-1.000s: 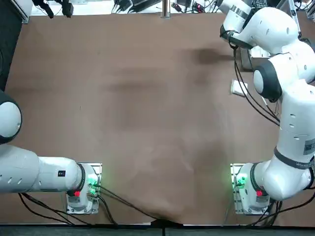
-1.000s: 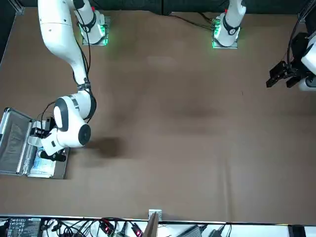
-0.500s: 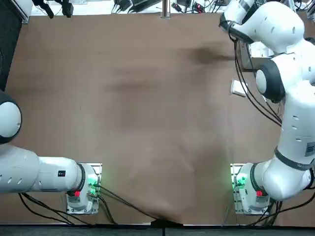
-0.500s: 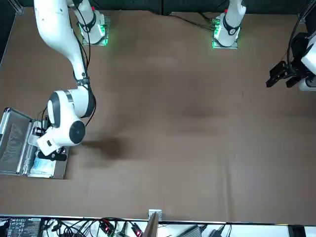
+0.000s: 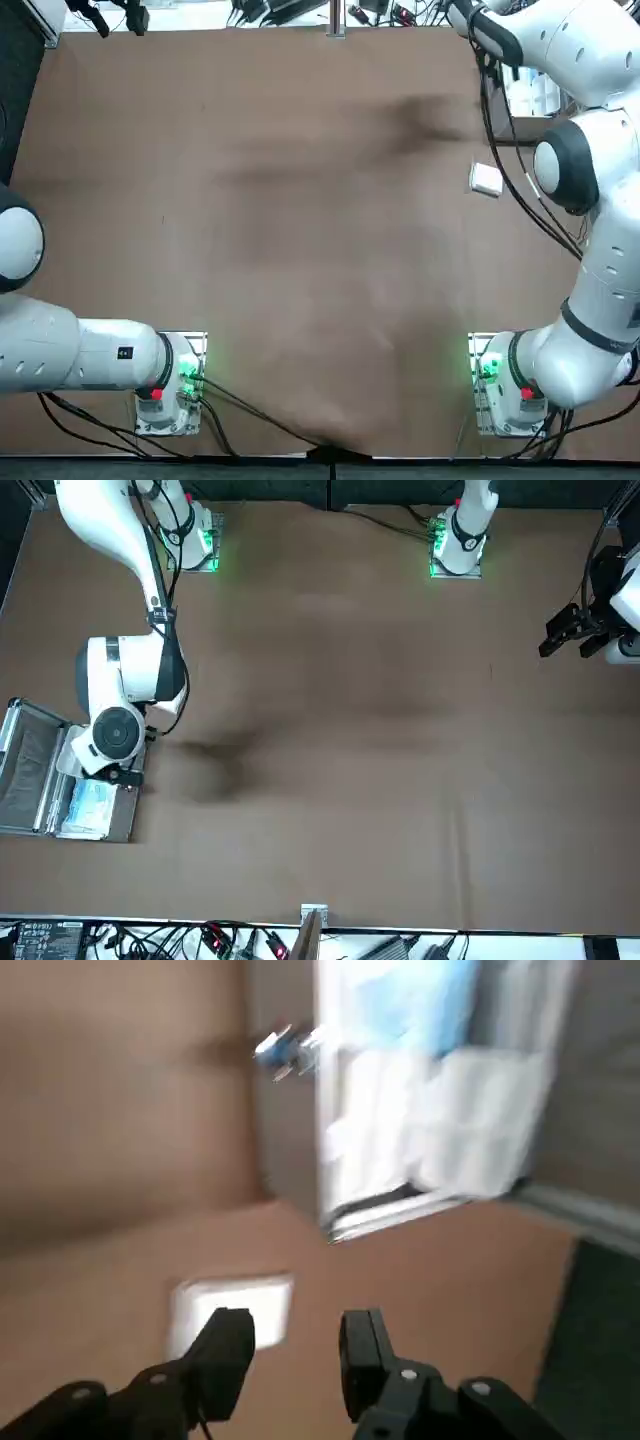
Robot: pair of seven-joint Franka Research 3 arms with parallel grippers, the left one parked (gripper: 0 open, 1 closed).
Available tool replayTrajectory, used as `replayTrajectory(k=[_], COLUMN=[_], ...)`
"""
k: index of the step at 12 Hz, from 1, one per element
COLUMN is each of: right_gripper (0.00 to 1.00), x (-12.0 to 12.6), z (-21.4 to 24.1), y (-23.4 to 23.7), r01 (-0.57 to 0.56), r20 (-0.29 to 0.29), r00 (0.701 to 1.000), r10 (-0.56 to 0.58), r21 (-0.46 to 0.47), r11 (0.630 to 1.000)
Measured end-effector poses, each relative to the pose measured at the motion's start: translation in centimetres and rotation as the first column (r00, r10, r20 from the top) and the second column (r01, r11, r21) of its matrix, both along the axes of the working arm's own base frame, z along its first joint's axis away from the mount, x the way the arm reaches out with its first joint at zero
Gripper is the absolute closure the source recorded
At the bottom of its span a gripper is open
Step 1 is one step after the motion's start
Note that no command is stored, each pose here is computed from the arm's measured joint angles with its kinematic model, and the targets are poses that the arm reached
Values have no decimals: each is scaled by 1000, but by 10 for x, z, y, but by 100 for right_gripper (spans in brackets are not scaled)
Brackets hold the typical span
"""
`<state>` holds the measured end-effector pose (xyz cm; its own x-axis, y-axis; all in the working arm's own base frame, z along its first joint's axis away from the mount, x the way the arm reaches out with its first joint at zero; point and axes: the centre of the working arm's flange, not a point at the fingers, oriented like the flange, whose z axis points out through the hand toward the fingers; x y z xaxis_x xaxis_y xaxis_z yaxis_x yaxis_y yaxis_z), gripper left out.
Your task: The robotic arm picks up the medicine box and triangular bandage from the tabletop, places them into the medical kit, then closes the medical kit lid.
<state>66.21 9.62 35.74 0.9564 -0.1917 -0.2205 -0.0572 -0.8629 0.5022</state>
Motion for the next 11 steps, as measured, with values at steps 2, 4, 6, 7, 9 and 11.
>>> replayTrajectory(k=[2,4,6,7,9,11], right_gripper=[44,44,44,45,46,48], x=[-13,-29,-44,-57,-64,-69], z=[-26,-60,-91,-115,-130,-146], y=[8,18,33,48,56,57], r01=[20,26,61,90,122,157], r20=[-55,-84,-52,-24,2,29], r00=[998,996,997,996,993,987], r10=[-17,-22,-60,-90,-122,-156], r21=[45,42,14,-9,-30,-47], r11=[999,999,998,996,992,986])
